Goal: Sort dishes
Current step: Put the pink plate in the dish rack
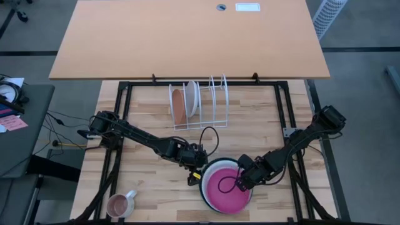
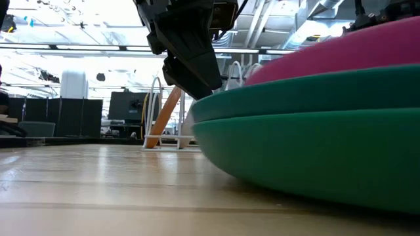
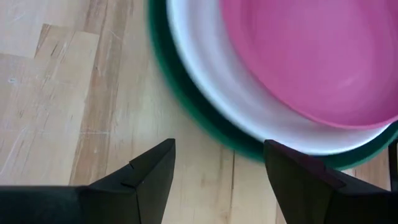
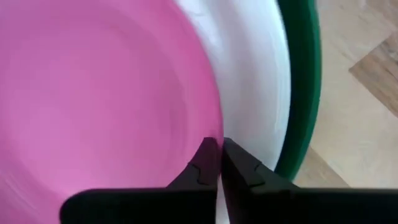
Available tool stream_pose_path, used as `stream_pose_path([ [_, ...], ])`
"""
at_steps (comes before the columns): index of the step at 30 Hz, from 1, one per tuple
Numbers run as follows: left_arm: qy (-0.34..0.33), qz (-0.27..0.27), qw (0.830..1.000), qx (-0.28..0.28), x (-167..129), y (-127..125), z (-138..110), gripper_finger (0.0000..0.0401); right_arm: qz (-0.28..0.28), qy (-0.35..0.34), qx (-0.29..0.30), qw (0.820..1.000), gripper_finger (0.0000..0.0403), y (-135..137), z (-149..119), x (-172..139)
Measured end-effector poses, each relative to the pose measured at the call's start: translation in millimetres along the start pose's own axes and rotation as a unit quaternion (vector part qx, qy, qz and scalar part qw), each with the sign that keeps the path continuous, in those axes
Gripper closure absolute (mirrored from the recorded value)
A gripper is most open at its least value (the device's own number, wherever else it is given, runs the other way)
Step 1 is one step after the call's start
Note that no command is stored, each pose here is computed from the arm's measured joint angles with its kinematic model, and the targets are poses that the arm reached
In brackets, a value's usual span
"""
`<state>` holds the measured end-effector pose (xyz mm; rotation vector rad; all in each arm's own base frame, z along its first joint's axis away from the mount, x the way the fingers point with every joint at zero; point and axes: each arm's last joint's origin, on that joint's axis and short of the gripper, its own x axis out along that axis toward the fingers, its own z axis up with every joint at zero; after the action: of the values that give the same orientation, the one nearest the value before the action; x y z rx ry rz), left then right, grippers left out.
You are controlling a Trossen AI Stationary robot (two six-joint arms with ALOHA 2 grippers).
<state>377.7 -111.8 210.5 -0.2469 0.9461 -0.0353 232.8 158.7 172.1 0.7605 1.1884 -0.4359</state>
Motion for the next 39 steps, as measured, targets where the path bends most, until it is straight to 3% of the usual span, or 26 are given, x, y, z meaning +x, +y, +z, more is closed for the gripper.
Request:
stream_pose_path([
  [7, 0.0, 0.0, 1.0, 0.0, 0, 0, 0, 0.0164, 0.014, -0.041, -0.033, 0.998, 0.0399, 13, 12, -11],
  [20, 0.002, -0.01, 1.0, -0.002, -3, -2, 0, 0.0164, -0.049, -0.099, -0.052, 0.993, 0.04, 23, 16, -40],
  [32, -0.002, -0.017, 1.0, -0.025, -8, -21, -7, 0.0164, -0.052, -0.138, -0.096, 0.984, 0.0401, 51, -17, -114],
  [39, -0.053, -0.018, 0.998, -0.036, -10, -39, -7, 0.0164, -0.039, -0.181, -0.111, 0.976, 0.0401, 53, -42, -135],
])
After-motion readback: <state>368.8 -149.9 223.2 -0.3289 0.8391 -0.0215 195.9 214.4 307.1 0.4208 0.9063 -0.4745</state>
